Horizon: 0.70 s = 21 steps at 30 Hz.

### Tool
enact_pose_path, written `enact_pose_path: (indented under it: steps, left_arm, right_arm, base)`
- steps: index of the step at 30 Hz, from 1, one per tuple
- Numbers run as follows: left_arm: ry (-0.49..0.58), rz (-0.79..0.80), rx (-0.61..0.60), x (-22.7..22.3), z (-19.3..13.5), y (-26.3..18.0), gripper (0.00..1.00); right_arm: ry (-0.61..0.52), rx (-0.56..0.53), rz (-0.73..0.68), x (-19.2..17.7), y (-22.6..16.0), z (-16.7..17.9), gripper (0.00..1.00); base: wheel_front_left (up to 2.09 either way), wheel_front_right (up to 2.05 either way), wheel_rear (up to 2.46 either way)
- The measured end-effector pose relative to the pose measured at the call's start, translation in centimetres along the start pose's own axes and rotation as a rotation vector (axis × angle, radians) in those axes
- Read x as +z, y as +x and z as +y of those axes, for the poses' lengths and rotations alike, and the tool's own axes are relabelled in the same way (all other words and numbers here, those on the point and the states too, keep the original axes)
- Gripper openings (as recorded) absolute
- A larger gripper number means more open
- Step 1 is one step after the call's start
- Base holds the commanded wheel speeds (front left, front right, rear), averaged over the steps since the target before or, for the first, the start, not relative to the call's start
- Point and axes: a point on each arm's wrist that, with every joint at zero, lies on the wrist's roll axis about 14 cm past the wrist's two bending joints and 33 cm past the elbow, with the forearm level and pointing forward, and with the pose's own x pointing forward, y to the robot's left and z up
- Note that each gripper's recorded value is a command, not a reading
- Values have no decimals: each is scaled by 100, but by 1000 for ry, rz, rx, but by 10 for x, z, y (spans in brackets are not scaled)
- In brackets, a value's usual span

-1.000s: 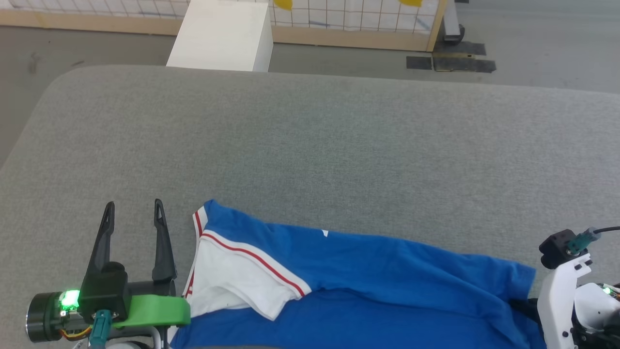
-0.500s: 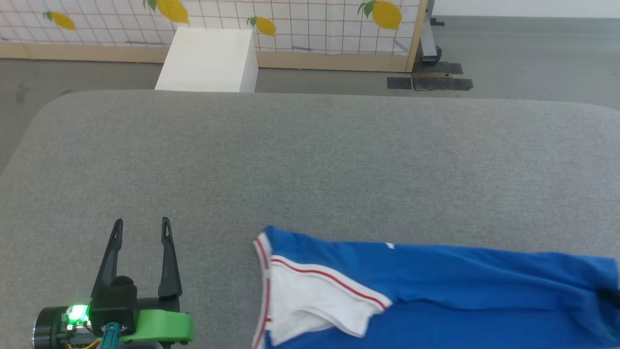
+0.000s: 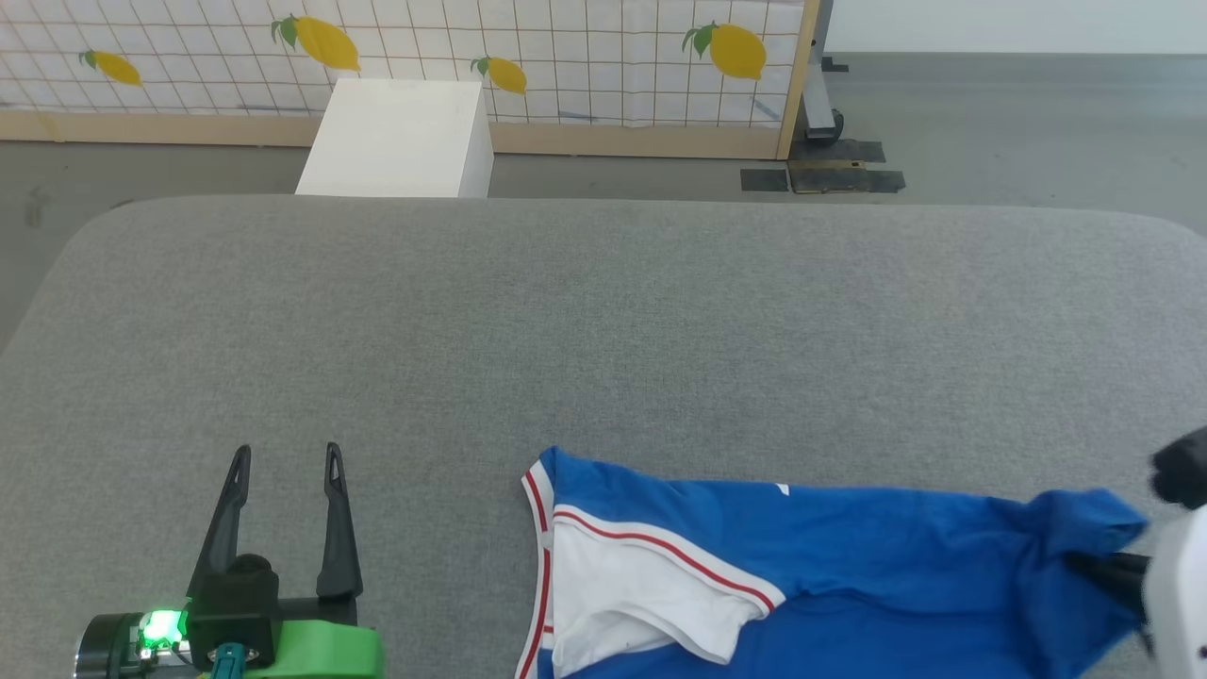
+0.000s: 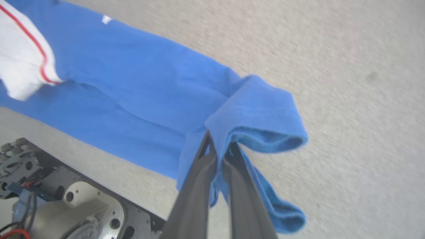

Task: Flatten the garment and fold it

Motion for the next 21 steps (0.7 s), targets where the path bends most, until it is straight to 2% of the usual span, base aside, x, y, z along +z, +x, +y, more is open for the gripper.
enact_pose_path:
  steps: [6,17,21]
  left_arm:
    - [1,14,-1,-4,-1,-1,100]
    - [10,40,19,-13,2,3,100]
    - [13,49,24,-16,3,6,100]
  right_arm:
    - [-109,216,-42,23,6,78,0]
    - [-344,466,-93,70,29,174,0]
    - [-423,530,-70,75,45,201,0]
  base:
    - [0,0,0]
    - [0,0,0]
    - [0,0,0]
